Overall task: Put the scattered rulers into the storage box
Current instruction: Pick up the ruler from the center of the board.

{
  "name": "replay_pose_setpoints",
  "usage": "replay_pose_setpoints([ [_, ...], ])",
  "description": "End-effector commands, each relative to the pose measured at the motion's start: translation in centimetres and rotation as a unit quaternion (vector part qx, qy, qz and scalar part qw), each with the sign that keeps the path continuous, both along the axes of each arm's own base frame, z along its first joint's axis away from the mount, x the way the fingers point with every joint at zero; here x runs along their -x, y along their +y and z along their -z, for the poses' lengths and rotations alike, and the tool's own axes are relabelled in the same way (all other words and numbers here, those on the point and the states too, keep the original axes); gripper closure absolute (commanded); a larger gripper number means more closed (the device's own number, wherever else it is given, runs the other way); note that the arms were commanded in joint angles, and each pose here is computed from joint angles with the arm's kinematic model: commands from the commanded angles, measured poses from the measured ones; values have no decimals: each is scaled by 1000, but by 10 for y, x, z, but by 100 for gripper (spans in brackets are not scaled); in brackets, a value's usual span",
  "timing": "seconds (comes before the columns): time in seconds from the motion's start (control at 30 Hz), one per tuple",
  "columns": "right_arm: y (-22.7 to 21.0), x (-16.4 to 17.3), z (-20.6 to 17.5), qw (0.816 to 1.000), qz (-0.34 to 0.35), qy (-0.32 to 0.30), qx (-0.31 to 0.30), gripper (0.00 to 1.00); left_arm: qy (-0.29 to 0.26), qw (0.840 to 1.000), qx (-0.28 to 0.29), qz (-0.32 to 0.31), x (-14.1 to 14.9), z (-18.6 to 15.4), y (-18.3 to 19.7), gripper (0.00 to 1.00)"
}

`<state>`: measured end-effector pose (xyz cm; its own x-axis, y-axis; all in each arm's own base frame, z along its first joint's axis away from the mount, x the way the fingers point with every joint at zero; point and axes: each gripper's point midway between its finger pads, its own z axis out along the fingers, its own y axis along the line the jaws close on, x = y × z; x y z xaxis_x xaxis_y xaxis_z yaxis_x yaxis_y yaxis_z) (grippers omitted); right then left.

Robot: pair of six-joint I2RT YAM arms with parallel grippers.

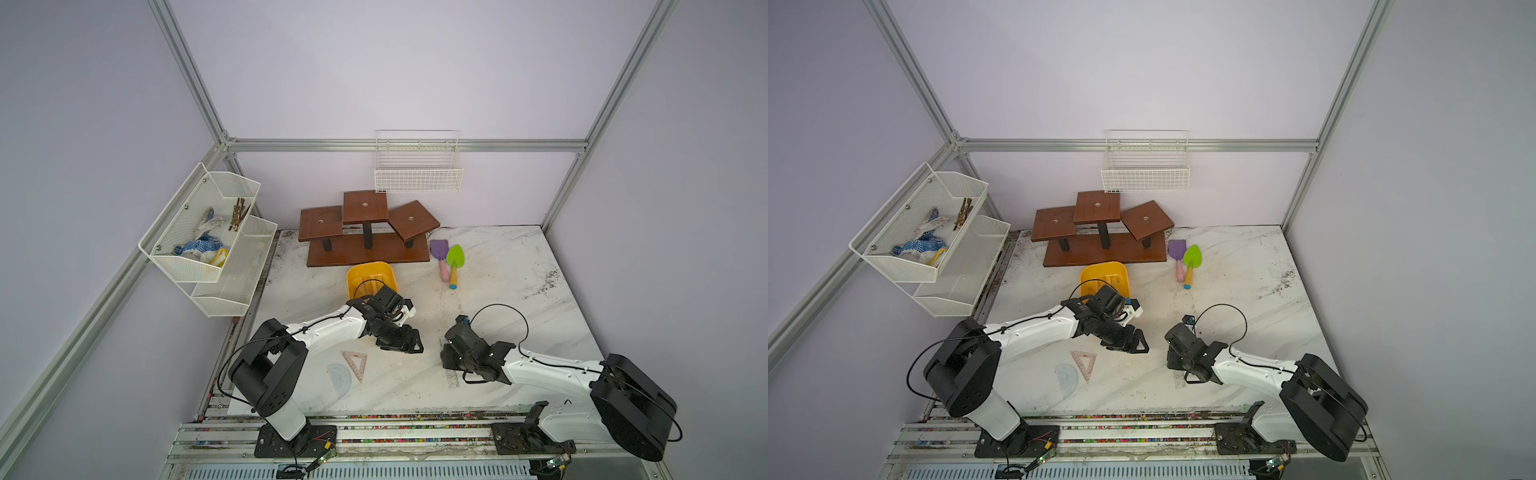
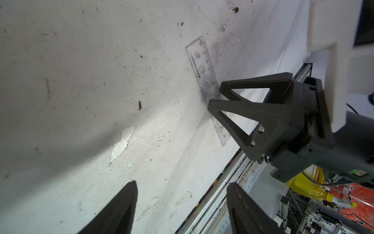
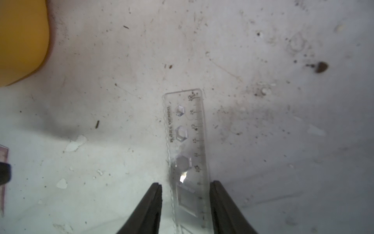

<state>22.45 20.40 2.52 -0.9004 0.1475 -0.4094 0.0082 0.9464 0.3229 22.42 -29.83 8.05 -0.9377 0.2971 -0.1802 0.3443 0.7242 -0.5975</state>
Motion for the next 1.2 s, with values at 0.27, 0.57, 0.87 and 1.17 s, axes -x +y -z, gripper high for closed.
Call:
replay_pose_setpoints([
  [0.27,24,17,-3,997,-30,38,-52,55,-14,999,40,-5,-1,-14,-2,27],
  [0.57,9,64,-1,989,-66,55,-121,47,1,999,43,-6,0,-7,-4,27],
  [0.87,37,72,2,976,-94,63,-187,53,15,999,40,-11,0,1,-5,28],
  [1.17,47,34,-28,974,-93,-27,-204,77,35,998,43,-21,-1,10,-10,35],
])
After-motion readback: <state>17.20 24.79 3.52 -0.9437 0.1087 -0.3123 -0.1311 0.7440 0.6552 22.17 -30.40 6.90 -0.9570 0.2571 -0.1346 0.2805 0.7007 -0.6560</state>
